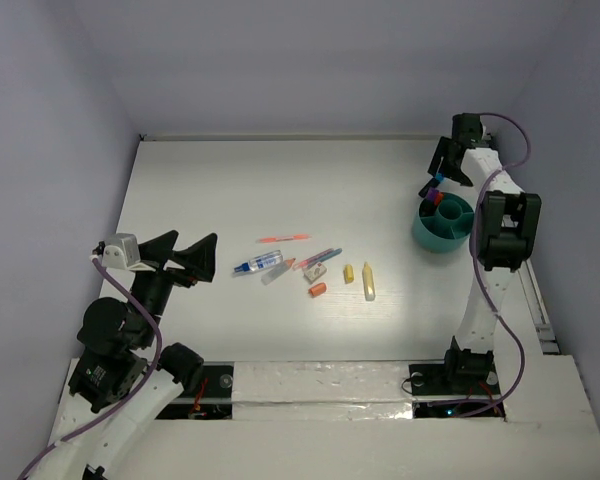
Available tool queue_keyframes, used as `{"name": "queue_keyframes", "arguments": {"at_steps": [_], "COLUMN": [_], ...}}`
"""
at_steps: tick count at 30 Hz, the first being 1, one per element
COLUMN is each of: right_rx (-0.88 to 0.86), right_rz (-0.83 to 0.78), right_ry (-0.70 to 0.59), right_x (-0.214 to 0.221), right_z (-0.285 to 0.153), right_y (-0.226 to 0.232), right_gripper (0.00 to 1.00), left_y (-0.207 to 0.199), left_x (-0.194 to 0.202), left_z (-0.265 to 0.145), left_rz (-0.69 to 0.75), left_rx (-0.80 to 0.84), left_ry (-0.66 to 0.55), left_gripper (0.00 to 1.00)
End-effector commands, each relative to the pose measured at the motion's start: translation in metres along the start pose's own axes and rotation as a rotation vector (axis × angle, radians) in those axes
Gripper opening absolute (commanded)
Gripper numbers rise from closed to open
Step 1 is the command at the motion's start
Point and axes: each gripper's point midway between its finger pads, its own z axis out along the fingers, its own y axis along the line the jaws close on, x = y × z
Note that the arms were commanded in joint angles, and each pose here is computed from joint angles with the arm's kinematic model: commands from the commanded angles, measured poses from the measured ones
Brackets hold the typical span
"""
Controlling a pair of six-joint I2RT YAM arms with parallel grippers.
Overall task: Sort the stationery into containers
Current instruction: Pick up the pen from the center of the board.
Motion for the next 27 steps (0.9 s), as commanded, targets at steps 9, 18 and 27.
{"name": "queue_keyframes", "arguments": {"at_steps": [9,18,27], "right_rx": [-0.147,-0.126,-0.091], "right_rz": [0.051,0.055,0.033], "right_ry": [0.124,0.197,0.209], "right_x": [0.021,0.05,0.057], "right_z": [0.029,0.047,0.063], "right_y": [0.034,0.032,0.028], "right_gripper": [0.84,0.75,0.48], "left_y": [-0.005,-0.005,-0.005], "left_x": [-0.019,-0.021,-0.02], "left_z": [-0.003,-0.005,-0.003], "left_rz": [-0.006,-0.007,-0.004], "left_rx": [0.019,0.021,0.021], "left_ry": [-0.058,-0.064,-0.06], "left_gripper": [0.99,0.99,0.99]}}
